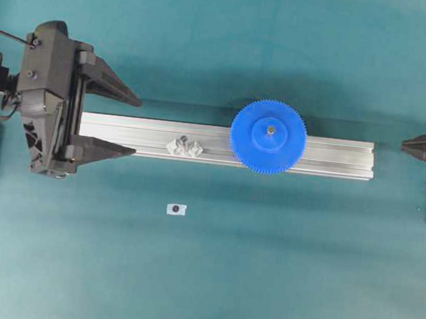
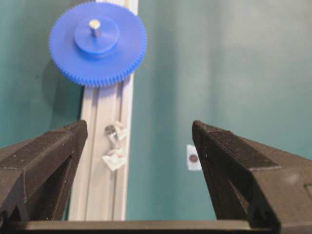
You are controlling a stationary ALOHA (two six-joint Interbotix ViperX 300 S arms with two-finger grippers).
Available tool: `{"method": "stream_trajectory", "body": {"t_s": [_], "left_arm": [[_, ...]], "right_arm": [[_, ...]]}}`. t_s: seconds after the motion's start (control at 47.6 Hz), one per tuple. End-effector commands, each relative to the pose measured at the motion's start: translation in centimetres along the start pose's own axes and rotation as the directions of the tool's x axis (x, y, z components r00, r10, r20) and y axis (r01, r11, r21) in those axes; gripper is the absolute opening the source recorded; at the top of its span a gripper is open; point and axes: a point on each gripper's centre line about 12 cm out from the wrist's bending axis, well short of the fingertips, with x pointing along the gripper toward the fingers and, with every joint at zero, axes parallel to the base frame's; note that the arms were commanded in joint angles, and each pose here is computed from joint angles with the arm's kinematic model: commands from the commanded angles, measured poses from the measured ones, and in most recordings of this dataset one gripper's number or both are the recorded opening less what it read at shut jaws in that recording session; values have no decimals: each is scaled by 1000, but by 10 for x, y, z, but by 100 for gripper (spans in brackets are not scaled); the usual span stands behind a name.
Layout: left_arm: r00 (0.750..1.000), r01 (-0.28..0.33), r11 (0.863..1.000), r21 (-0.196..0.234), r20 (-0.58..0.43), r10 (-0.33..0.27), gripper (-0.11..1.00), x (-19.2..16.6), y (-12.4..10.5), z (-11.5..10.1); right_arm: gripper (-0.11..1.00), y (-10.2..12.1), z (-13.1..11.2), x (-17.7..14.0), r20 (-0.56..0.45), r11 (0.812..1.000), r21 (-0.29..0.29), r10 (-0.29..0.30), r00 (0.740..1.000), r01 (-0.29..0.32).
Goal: Find the location of the shaft and insert the large gear.
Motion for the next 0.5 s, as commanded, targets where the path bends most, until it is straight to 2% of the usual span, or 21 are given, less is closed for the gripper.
{"method": "stream_trajectory", "body": {"t_s": [0.0, 0.483], "left_arm": [[1000, 2, 1000, 7, 28, -2, 88, -3, -1, 7], [1000, 2, 1000, 7, 20, -2, 88, -1, -1, 5]], "right_arm": [[3, 0, 4, 1, 9, 1000, 8, -1, 1000, 1], [3, 0, 2, 1, 5, 1000, 8, -1, 1000, 1]]}}
